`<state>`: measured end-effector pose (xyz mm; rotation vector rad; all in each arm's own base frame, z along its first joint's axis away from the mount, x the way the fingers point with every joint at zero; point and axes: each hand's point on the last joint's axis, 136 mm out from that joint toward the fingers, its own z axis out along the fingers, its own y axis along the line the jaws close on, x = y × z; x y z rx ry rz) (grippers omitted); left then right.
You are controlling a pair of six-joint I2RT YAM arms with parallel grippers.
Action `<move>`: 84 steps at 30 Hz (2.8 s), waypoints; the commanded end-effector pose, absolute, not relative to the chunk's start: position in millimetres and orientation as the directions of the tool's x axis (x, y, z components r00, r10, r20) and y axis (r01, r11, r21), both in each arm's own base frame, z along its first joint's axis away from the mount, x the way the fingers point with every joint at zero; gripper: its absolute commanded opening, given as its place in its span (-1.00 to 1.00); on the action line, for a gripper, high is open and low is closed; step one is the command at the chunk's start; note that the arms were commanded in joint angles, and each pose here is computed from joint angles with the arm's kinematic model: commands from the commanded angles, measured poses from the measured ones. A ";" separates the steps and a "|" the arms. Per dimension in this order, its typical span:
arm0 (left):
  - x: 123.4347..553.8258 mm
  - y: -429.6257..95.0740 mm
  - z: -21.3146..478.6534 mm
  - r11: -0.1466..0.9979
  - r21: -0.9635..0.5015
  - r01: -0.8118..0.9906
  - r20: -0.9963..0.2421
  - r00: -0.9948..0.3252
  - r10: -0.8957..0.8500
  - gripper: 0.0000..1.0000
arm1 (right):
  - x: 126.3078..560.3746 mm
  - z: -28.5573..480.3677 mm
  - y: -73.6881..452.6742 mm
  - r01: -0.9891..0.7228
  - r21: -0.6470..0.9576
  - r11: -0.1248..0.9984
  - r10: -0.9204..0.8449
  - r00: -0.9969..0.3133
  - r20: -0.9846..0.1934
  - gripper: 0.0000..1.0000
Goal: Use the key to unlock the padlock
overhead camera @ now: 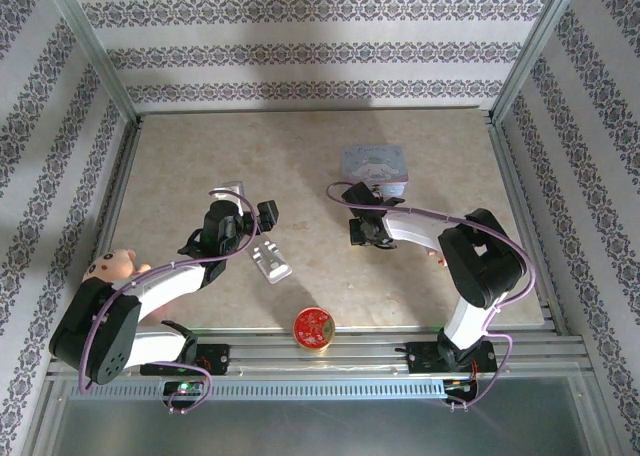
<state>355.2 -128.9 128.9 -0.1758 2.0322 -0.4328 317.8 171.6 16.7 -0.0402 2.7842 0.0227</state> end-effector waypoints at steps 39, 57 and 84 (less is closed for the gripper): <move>355.3 -135.2 129.3 0.914 -0.401 0.059 -0.806 -0.497 -0.321 0.99 | 300.6 6.6 179.6 -0.129 -0.133 0.983 -0.160 -0.954 -0.254 -0.18; 356.2 -136.6 128.9 0.913 -0.404 0.060 -0.804 -0.500 -0.323 0.99 | 302.0 21.0 184.9 -0.134 -0.103 0.986 -0.159 -0.945 -0.286 -0.71; 352.5 -174.9 164.0 0.867 -0.427 0.259 -0.792 -0.569 -0.220 0.99 | 298.4 104.9 229.8 -0.319 0.254 0.913 -0.120 -0.806 -0.580 -1.00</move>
